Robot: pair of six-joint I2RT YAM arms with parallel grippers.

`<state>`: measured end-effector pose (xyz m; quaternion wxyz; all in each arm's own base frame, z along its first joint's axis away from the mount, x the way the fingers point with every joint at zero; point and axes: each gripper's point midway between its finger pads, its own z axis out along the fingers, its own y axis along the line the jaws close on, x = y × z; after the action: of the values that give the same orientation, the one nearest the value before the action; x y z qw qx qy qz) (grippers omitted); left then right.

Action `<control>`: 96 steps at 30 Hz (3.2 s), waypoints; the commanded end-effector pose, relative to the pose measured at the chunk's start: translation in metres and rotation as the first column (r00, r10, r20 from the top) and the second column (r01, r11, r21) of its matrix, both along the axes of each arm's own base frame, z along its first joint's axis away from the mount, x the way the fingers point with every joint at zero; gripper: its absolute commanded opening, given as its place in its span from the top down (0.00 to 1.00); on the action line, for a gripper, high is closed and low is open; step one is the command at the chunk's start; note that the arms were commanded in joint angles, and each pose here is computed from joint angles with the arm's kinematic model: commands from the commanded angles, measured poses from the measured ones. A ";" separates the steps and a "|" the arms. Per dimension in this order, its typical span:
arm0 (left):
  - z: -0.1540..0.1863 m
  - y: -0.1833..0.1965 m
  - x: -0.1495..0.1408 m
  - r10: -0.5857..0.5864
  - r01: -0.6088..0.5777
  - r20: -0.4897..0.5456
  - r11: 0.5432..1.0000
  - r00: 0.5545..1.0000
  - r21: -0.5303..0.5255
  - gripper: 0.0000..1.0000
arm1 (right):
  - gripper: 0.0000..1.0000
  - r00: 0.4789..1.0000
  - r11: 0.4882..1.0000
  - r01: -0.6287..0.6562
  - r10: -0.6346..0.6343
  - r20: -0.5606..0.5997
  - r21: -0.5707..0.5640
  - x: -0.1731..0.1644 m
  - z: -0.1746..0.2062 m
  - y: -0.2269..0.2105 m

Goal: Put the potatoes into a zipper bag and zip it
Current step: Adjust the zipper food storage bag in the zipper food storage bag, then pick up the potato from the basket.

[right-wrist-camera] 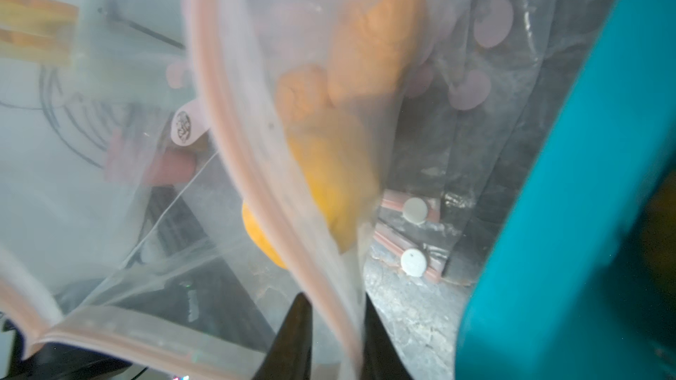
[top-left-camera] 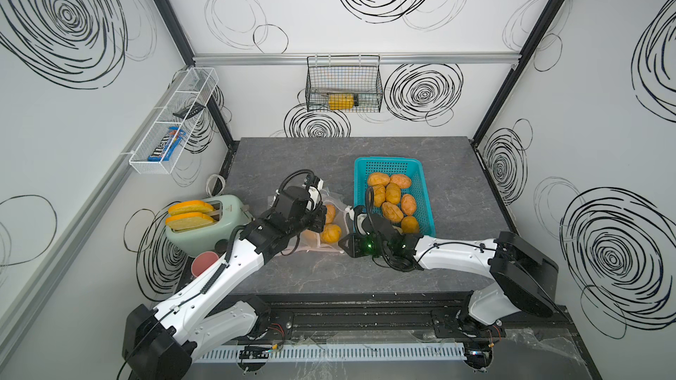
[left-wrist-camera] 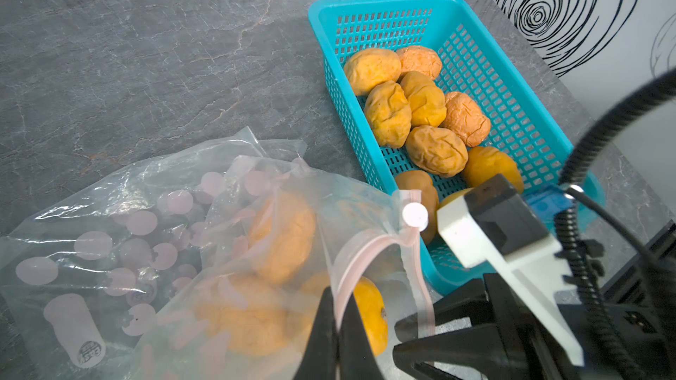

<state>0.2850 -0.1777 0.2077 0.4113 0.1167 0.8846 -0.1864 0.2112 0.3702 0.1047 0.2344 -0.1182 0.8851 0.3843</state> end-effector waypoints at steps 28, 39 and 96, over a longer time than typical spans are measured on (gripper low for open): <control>0.037 -0.003 -0.029 -0.105 0.114 0.069 0.982 0.992 -0.149 1.00 | 0.96 0.980 0.990 -0.129 0.136 0.147 -0.056 0.052 0.073 -0.028; 0.000 0.020 -0.021 -0.002 0.001 -0.005 0.987 1.000 -0.163 1.00 | 0.25 0.920 0.978 -0.205 0.207 0.332 -0.039 0.044 0.126 -0.047; -0.004 0.009 -0.028 -0.047 0.046 -0.006 0.987 0.999 -0.157 1.00 | 0.47 0.975 0.890 0.214 -0.222 0.027 -0.402 0.201 -0.018 -0.108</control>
<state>0.2529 -0.1683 0.1960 0.3934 0.1087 0.8743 -0.2626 0.4187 0.2543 0.0505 0.2146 -0.0464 0.9664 0.1333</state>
